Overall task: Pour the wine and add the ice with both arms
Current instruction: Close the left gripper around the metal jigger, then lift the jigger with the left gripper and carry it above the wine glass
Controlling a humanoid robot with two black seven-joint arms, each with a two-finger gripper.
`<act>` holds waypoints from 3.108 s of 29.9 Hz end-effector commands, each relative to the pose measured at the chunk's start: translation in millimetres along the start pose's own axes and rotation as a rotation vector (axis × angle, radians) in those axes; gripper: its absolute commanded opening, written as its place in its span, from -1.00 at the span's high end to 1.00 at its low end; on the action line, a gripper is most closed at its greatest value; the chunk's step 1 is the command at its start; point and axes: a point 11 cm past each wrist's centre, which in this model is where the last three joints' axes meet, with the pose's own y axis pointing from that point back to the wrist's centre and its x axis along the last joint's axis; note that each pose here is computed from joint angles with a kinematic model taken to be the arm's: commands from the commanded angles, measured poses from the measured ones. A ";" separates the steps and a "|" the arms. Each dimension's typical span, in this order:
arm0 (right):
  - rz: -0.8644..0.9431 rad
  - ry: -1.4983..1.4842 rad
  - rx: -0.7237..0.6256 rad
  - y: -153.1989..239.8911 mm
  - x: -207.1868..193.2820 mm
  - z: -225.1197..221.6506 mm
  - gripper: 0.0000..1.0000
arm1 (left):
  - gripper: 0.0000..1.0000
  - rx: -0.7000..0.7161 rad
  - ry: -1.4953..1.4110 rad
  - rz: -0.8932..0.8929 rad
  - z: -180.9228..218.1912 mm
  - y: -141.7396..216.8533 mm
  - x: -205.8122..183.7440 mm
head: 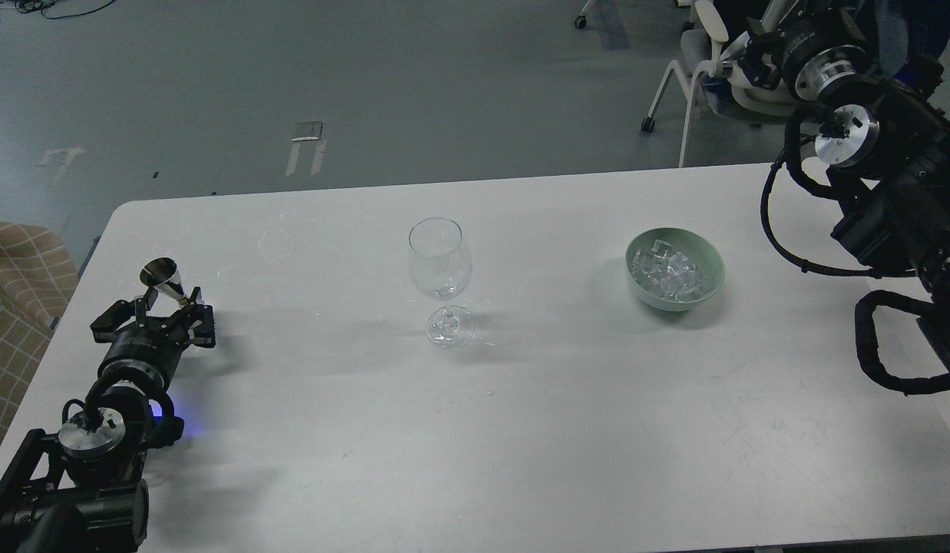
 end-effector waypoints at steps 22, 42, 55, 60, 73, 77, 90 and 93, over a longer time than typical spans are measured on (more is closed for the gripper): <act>-0.010 0.076 -0.017 0.9 3.5 -0.1 -1.00 | 0.28 0.004 0.018 -0.053 -1.5 -15.2 -8.2; -0.004 0.078 -0.025 2.6 7.1 3.7 -1.00 | 0.64 0.010 0.034 -0.210 4.4 -19.2 -46.2; 0.011 0.085 -0.019 4.2 16.4 -0.3 -1.00 | 0.69 0.058 0.031 -0.360 -4.1 -9.9 -138.0; 0.029 0.093 -0.008 5.7 26.8 -7.5 -1.00 | 0.69 0.111 0.031 -0.371 -23.2 2.7 -155.5; 0.056 0.097 -0.019 12.9 45.3 -0.9 -1.00 | 0.69 0.234 -0.012 -0.355 -67.9 33.6 -157.0; 0.059 0.098 -0.024 14.2 47.7 1.3 -1.00 | 0.69 0.307 -0.037 -0.365 -93.7 44.0 -156.4; 0.062 0.097 -0.032 16.3 50.2 6.6 -1.00 | 0.70 0.464 -0.044 -0.382 -158.2 66.2 -155.5; 0.062 0.096 -0.032 16.3 50.3 6.4 -1.00 | 0.70 0.490 -0.093 -0.383 -174.0 70.2 -152.6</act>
